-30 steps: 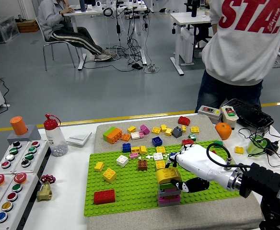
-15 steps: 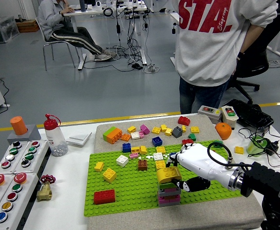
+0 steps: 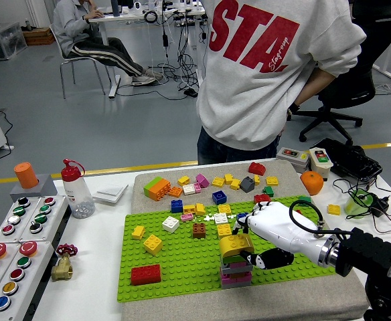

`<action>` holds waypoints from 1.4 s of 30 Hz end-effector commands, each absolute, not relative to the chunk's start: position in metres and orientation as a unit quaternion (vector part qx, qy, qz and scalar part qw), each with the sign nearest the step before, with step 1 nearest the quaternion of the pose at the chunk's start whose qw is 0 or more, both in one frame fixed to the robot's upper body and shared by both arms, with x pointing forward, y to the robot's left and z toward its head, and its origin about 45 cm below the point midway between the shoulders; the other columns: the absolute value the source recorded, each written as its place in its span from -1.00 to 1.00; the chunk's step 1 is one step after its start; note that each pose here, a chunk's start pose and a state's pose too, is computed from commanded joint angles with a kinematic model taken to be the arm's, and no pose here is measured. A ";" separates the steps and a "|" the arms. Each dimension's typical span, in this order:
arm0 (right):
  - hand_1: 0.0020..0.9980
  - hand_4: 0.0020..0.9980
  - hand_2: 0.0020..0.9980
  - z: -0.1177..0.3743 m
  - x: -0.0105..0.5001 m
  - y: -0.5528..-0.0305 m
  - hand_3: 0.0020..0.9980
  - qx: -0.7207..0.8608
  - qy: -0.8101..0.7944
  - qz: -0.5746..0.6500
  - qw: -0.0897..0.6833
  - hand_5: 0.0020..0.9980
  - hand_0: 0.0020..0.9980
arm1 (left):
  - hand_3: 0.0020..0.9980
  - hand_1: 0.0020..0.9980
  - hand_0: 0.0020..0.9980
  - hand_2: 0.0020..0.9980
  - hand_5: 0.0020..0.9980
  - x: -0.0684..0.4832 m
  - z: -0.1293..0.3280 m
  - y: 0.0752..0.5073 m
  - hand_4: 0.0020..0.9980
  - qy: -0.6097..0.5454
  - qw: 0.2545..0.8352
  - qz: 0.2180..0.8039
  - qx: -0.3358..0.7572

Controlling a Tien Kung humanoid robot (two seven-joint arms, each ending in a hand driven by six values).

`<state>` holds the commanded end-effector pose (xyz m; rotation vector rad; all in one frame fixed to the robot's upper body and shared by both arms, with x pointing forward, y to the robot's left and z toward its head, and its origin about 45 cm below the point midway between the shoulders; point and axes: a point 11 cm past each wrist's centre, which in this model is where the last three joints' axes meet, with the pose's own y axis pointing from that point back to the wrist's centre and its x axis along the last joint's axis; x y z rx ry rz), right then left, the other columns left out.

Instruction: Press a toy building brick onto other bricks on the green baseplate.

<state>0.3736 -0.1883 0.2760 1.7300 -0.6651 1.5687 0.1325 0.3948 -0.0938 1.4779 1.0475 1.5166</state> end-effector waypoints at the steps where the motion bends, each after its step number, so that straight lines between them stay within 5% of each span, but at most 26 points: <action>1: 0.16 -0.05 0.11 0.276 0.374 -0.188 0.15 0.668 -0.257 0.605 0.350 -0.40 0.52 | -0.14 0.17 0.23 0.17 0.88 0.132 -0.094 0.395 -0.41 0.410 0.380 0.594 0.579; 42: 0.40 0.06 0.36 0.275 0.372 -0.189 0.33 0.668 -0.249 0.604 0.356 -0.32 0.60 | -0.14 0.17 0.24 0.18 0.88 0.132 -0.094 0.395 -0.41 0.410 0.380 0.593 0.580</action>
